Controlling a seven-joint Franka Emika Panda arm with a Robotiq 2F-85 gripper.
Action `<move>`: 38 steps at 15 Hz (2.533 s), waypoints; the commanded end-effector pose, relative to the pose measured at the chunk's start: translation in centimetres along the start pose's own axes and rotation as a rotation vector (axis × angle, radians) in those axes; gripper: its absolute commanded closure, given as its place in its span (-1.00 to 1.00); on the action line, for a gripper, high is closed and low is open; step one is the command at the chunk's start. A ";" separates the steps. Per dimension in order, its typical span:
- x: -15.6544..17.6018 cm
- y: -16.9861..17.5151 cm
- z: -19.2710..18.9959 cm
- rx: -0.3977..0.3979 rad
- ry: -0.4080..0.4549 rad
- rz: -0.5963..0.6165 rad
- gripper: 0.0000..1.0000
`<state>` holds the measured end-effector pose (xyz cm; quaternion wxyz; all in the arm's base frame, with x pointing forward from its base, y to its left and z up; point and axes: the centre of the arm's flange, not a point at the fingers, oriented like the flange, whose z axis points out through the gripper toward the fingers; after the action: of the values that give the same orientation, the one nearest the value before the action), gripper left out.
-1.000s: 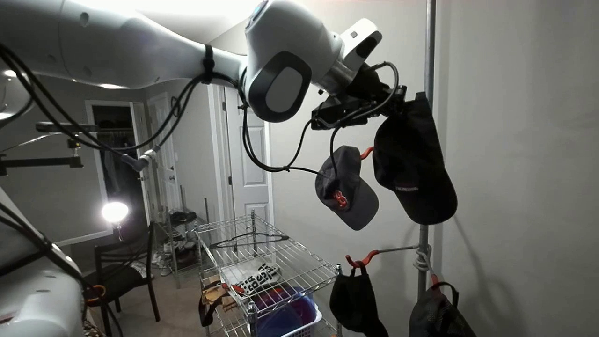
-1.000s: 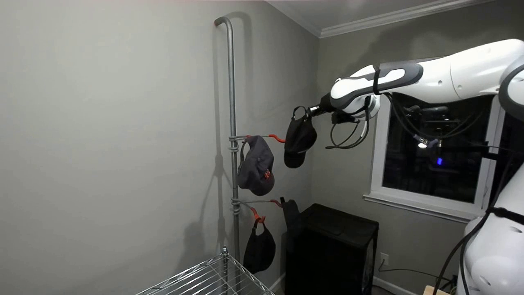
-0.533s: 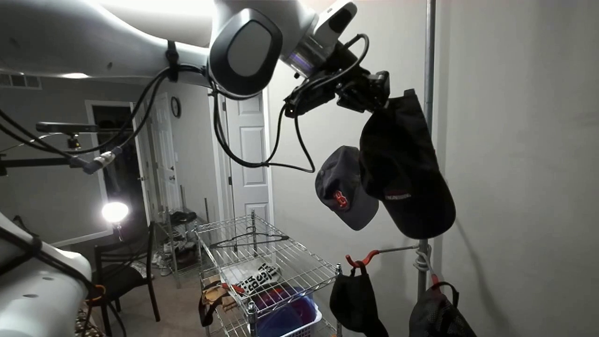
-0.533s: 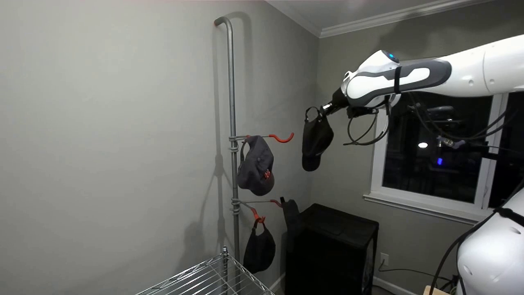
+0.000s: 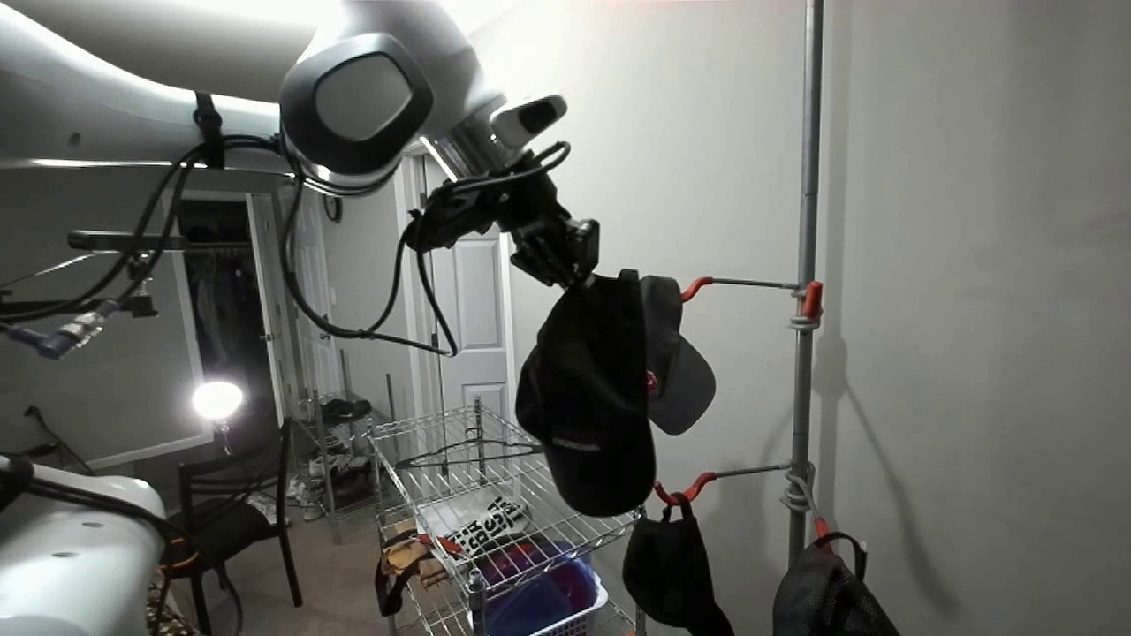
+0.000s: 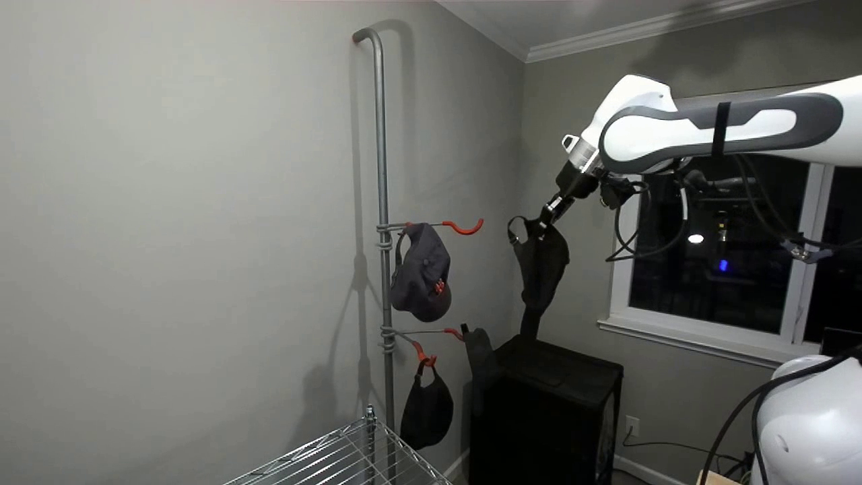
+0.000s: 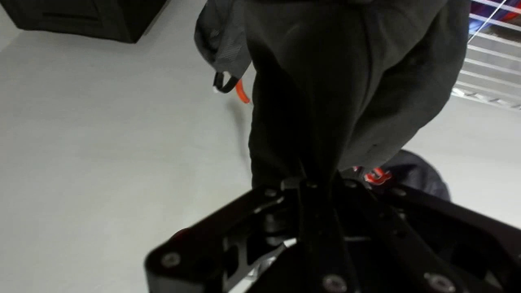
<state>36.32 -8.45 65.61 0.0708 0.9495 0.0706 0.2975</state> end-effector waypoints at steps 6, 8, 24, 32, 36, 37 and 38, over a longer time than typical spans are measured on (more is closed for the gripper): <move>-2.6 -12.8 3.0 0.112 -0.170 -0.307 0.92; -2.5 -15.5 4.0 0.126 -0.191 -0.360 0.92; 3.6 -28.1 12.7 0.186 -0.135 -0.374 0.92; 7.6 -34.4 17.3 0.145 -0.186 -0.322 0.93; 7.3 -35.0 20.4 0.086 -0.268 -0.307 0.93; 7.1 -35.2 20.9 0.078 -0.292 -0.307 0.93; 6.9 -35.3 21.3 0.068 -0.319 -0.307 0.93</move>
<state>49.85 24.51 46.59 0.0737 0.9595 0.2252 0.1522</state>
